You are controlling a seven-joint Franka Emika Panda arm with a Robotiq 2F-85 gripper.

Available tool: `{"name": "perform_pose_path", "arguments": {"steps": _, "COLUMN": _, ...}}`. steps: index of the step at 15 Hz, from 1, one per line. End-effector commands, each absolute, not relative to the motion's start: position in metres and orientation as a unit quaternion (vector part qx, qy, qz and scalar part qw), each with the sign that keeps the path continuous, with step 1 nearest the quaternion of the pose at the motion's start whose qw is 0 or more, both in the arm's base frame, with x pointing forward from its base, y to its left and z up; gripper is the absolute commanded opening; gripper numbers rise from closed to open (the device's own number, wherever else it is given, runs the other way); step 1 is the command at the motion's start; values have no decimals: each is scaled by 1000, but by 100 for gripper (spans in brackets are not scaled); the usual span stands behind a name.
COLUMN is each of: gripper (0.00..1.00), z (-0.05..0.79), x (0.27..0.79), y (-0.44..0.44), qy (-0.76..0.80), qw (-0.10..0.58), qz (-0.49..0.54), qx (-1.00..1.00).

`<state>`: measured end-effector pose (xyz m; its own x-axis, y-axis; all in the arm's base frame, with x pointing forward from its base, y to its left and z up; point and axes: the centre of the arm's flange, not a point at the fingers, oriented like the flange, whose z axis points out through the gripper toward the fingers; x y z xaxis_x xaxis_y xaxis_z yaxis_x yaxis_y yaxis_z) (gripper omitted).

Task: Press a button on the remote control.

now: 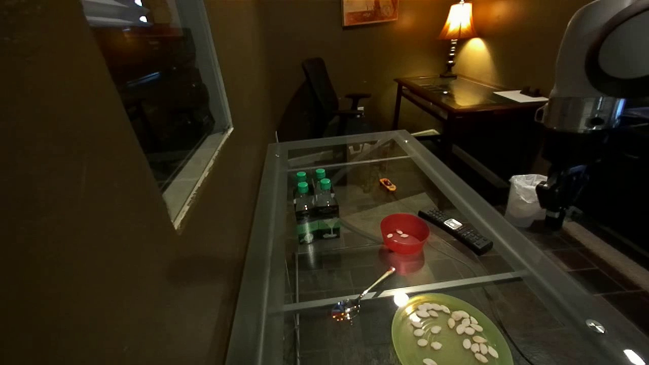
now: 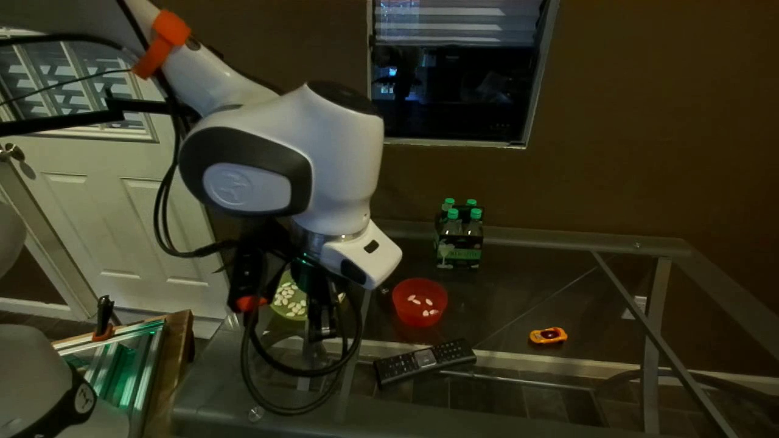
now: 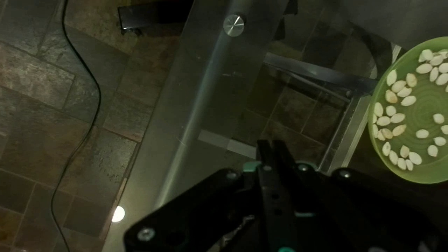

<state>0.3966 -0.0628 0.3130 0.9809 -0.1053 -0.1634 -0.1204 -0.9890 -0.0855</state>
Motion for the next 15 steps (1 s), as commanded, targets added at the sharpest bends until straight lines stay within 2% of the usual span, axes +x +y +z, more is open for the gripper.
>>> {"name": "perform_pose_path", "arguments": {"steps": 1, "gripper": 0, "z": 289, "x": 432, "y": -54, "qy": 62, "qw": 76, "qz": 89, "qx": -991}}
{"name": "perform_pose_path", "arguments": {"steps": 5, "gripper": 0, "z": 272, "x": 458, "y": -62, "qy": 74, "qw": 85, "qz": 89, "qx": -990}}
{"name": "perform_pose_path", "arguments": {"steps": 6, "gripper": 1, "z": 282, "x": 434, "y": -56, "qy": 73, "qw": 66, "qz": 88, "qx": -991}}
{"name": "perform_pose_path", "arguments": {"steps": 15, "gripper": 0, "z": 272, "x": 453, "y": -64, "qy": 79, "qw": 88, "qz": 97, "qx": -988}}
